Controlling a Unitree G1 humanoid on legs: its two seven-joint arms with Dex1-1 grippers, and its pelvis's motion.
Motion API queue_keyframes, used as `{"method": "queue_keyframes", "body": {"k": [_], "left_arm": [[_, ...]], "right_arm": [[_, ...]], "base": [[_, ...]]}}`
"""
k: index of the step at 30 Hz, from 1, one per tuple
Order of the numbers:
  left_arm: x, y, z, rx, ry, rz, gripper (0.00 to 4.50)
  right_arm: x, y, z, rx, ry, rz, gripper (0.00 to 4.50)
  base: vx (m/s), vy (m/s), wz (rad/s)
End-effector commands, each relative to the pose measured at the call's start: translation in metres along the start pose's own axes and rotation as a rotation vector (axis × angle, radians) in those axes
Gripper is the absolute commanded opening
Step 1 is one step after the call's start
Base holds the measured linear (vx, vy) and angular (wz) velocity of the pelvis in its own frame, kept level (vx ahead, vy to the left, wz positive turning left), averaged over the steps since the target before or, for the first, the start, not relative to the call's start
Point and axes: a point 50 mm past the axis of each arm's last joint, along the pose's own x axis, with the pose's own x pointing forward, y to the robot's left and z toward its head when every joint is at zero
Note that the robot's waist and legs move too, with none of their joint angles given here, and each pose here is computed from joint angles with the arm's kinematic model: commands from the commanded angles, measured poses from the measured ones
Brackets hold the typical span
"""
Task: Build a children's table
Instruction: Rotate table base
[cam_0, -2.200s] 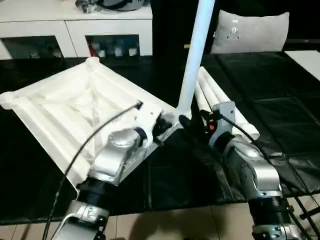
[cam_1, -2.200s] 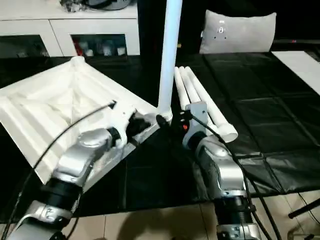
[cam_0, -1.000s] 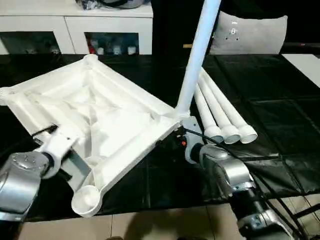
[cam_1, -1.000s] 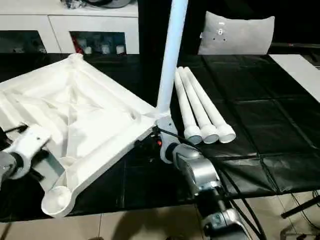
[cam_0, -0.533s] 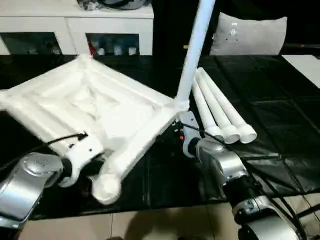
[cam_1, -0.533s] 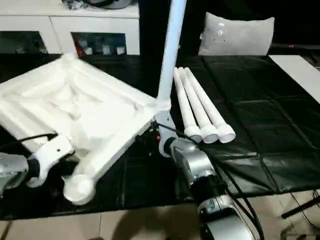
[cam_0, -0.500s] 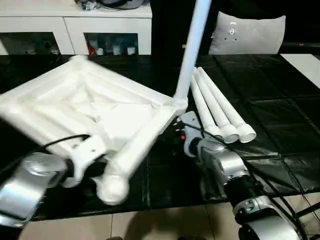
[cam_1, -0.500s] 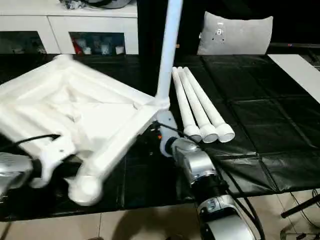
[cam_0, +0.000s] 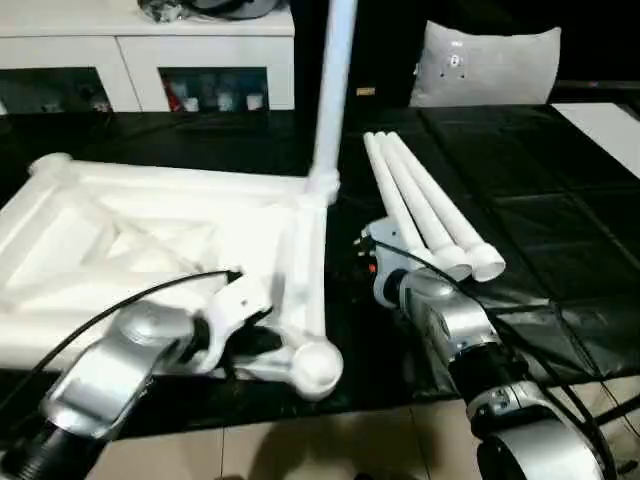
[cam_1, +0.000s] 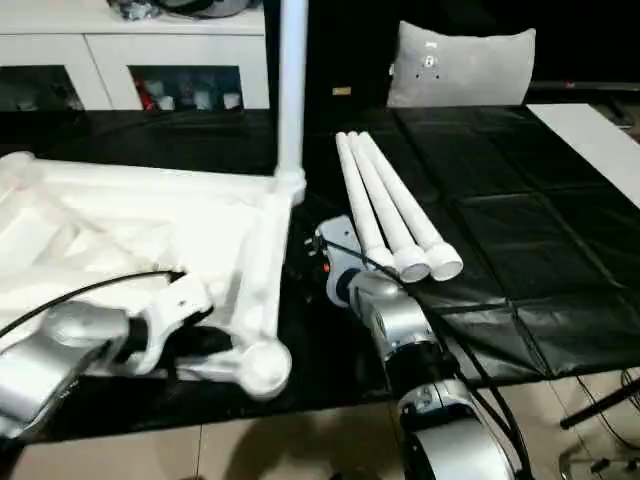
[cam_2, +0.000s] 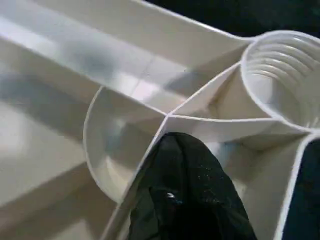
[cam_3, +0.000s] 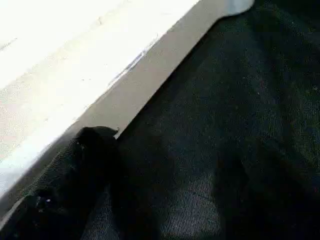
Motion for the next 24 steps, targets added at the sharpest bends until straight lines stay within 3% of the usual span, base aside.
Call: {"method": "queue_keyframes", "body": {"k": [1, 2, 3, 7, 9, 10, 13, 14, 17, 18, 23, 24], "left_arm": [[0.013, 0.015, 0.010, 0.018, -0.041, 0.155, 0.05], [0.013, 0.015, 0.010, 0.018, -0.041, 0.155, 0.05], [0.015, 0.032, 0.011, 0.011, -0.041, 0.294, 0.05], [0.012, 0.042, 0.010, 0.019, -0.038, 0.372, 0.05], [0.011, 0.045, 0.009, 0.024, -0.042, 0.390, 0.05], [0.011, 0.045, 0.009, 0.024, -0.042, 0.390, 0.05], [0.008, 0.042, 0.010, 0.027, -0.065, 0.361, 0.05], [0.008, 0.042, 0.010, 0.027, -0.065, 0.361, 0.05], [0.006, 0.035, 0.014, 0.027, -0.116, 0.293, 0.41], [0.005, 0.031, 0.016, 0.031, -0.143, 0.257, 0.41], [0.001, 0.025, 0.021, 0.069, -0.185, 0.205, 0.83], [-0.004, 0.021, 0.026, 0.091, -0.213, 0.176, 1.00]], "right_arm": [[0.008, 0.017, 0.011, -0.016, -0.040, 0.068, 4.50], [0.008, 0.017, 0.011, -0.016, -0.040, 0.068, 4.50], [0.007, 0.017, 0.017, -0.024, -0.069, 0.054, 4.50], [0.005, 0.010, 0.028, -0.035, -0.110, -0.018, 4.50], [0.000, -0.002, 0.039, -0.055, -0.143, -0.128, 4.50], [0.000, -0.002, 0.039, -0.055, -0.143, -0.128, 4.50], [-0.010, -0.025, 0.059, -0.074, -0.152, -0.327, 4.50], [-0.010, -0.025, 0.059, -0.074, -0.152, -0.327, 4.50], [-0.018, -0.041, 0.071, -0.060, -0.100, -0.433, 4.50], [-0.020, -0.046, 0.074, -0.010, -0.075, -0.418, 4.50], [-0.024, -0.057, 0.074, 0.040, -0.019, -0.422, 4.50], [-0.027, -0.071, 0.070, 0.090, 0.033, -0.462, 4.50]], "base": [[0.000, 0.000, 0.00], [0.000, 0.000, 0.00], [0.000, 0.000, 0.00], [0.000, 0.000, 0.00], [0.000, 0.000, 0.00], [0.000, 0.000, 0.00], [0.000, 0.000, 0.00], [0.000, 0.000, 0.00], [0.000, 0.000, 0.00], [0.000, 0.000, 0.00], [0.000, 0.000, 0.00], [0.000, 0.000, 0.00]]}}
